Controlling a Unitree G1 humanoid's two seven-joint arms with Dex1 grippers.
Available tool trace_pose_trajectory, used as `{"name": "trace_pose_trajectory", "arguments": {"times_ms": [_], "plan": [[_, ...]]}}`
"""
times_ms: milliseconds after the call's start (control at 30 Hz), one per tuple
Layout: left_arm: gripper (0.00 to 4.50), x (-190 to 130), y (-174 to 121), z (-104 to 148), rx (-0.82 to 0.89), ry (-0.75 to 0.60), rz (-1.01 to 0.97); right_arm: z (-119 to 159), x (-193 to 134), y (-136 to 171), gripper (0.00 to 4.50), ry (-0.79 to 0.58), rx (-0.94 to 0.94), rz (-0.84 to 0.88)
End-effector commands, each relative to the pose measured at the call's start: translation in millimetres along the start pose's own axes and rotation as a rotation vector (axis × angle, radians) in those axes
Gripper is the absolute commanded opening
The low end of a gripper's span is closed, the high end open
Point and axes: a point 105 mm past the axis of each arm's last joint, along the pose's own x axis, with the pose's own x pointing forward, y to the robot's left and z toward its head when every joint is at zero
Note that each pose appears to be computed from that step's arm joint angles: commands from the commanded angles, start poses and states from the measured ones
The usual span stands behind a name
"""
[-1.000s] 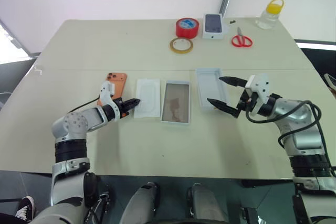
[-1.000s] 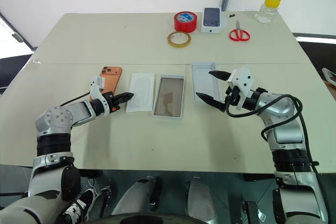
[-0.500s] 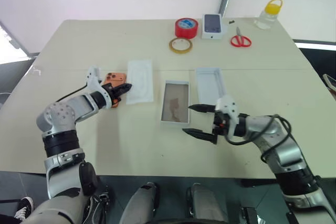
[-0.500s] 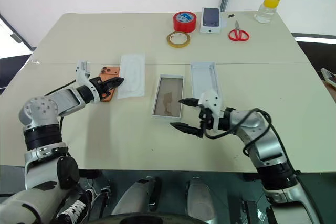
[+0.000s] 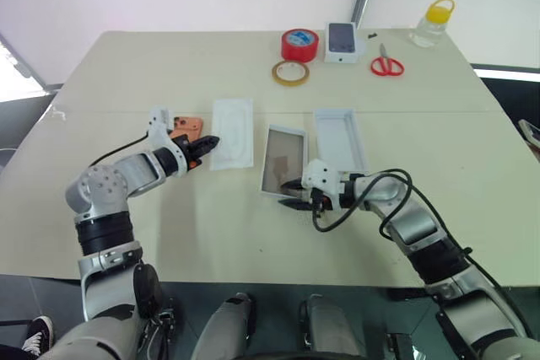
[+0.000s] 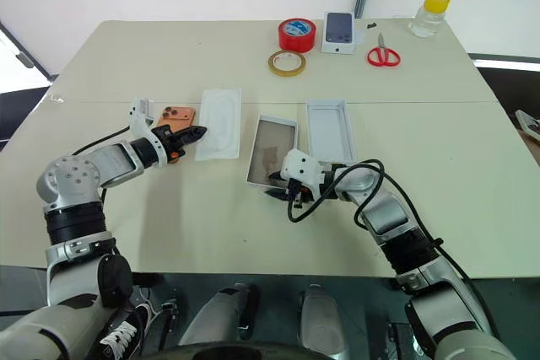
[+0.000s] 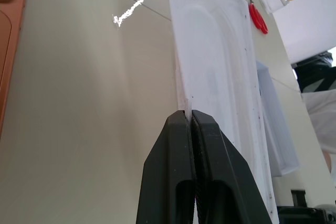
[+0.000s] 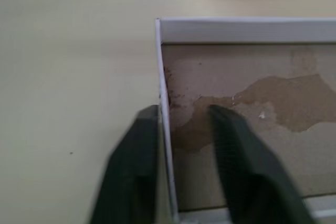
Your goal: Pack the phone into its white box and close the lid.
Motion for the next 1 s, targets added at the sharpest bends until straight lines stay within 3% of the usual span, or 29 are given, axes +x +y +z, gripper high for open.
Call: {"name": "trace_pose_trajectory", "arguments": {"times_ms": [33, 267, 433, 533, 733, 867, 1000], "plan": [[0.00, -6.7, -8.7, 10.7, 0.026, -0.044, -0.025, 15.2, 2.2, 0.7, 0.04, -0.062, -0.039, 0.014], [0.00, -2.6, -18.9, 13.7, 0.007, -0.036, -0.067, 22.9, 14.1, -0.8, 0.04, -0.038, -0.190, 0.032], [0.00, 4.3, -28.5, 2.5, 0.031, 0.007, -0.093, 31.7, 27.7, -7.6, 0.04, -0.063, -0.182, 0.036], [0.00, 7.7, -32.1, -2.9, 0.038, 0.015, -0.098, 33.7, 31.1, -7.2, 0.97, -0.066, -0.179, 0.052], [0.00, 9.9, -28.8, -15.4, 0.045, 0.023, -0.071, 39.6, 19.2, -16.4, 3.99, -0.096, -0.188, -0.009], [0.00, 10.9, -33.8, -17.5, 0.066, 0.007, -0.069, 39.8, -18.7, -29.8, 3.99, -0.173, -0.015, -0.100], [0.00, 14.3, -36.7, -22.8, 0.063, 0.004, -0.067, 16.4, -49.5, -32.5, 3.99, -0.099, 0.001, -0.173]]}}
